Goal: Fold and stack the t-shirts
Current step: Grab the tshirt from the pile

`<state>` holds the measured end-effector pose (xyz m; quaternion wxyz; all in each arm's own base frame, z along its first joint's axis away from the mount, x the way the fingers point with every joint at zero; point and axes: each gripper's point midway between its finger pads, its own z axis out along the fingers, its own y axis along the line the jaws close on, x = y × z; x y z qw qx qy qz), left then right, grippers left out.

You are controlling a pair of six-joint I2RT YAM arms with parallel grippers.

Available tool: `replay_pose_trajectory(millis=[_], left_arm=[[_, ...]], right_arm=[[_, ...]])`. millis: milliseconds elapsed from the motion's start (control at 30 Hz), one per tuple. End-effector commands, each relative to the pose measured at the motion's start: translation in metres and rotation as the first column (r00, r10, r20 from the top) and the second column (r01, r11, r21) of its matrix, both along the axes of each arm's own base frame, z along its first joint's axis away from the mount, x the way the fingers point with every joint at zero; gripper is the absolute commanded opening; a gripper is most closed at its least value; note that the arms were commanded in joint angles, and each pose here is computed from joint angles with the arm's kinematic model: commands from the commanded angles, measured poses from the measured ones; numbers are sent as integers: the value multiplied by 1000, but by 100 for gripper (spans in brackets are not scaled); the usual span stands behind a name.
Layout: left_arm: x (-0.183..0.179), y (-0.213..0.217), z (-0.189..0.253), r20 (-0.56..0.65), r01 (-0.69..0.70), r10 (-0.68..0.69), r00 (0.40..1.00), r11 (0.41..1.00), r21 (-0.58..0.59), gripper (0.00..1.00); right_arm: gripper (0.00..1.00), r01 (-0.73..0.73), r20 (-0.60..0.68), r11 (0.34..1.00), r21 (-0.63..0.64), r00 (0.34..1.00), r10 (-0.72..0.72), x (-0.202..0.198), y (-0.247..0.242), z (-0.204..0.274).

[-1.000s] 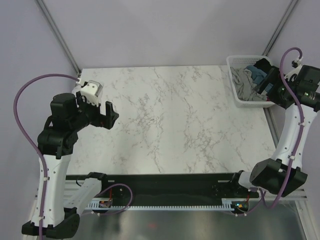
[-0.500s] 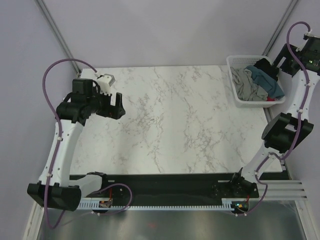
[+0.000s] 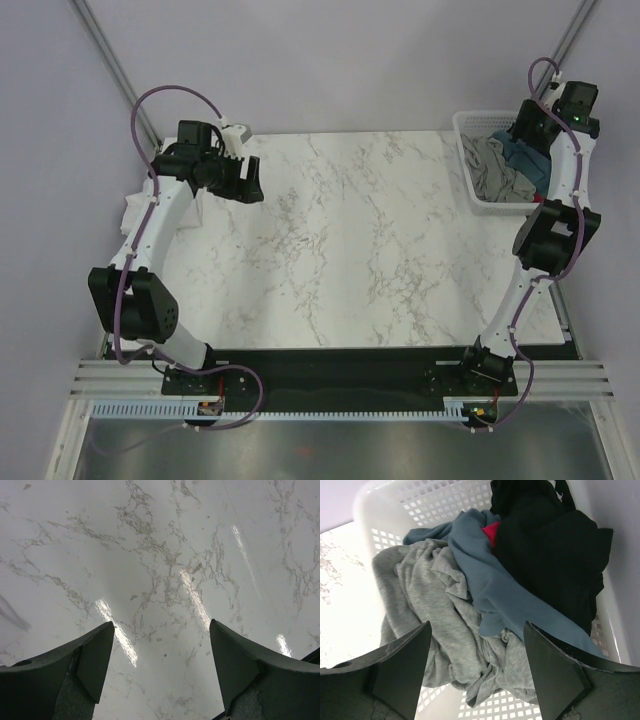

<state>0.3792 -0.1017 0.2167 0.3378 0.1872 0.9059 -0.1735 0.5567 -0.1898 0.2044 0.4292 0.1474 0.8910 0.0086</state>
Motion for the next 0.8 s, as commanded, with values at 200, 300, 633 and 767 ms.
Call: replay_pose_trajectory(millis=[200,300,633,767], left_arm=[[57,17,4,95,-28,16,995,991,128,85],[63,18,-2,82,-33,22,996,991,132,85],[67,22,10,118,-67,51,992,988,136,85],[61,21,29,158,-90,72,985,990,111,86]], right_arm=[[79,21,24,996,-90,1000,-19,20,-27,-7],[66,22,31,995,-100,999,-19,22,-30,-8],[0,-3,122,991,-131,992,19,16,-20,46],[0,-73,227,976,-203,967,119,1,7,113]])
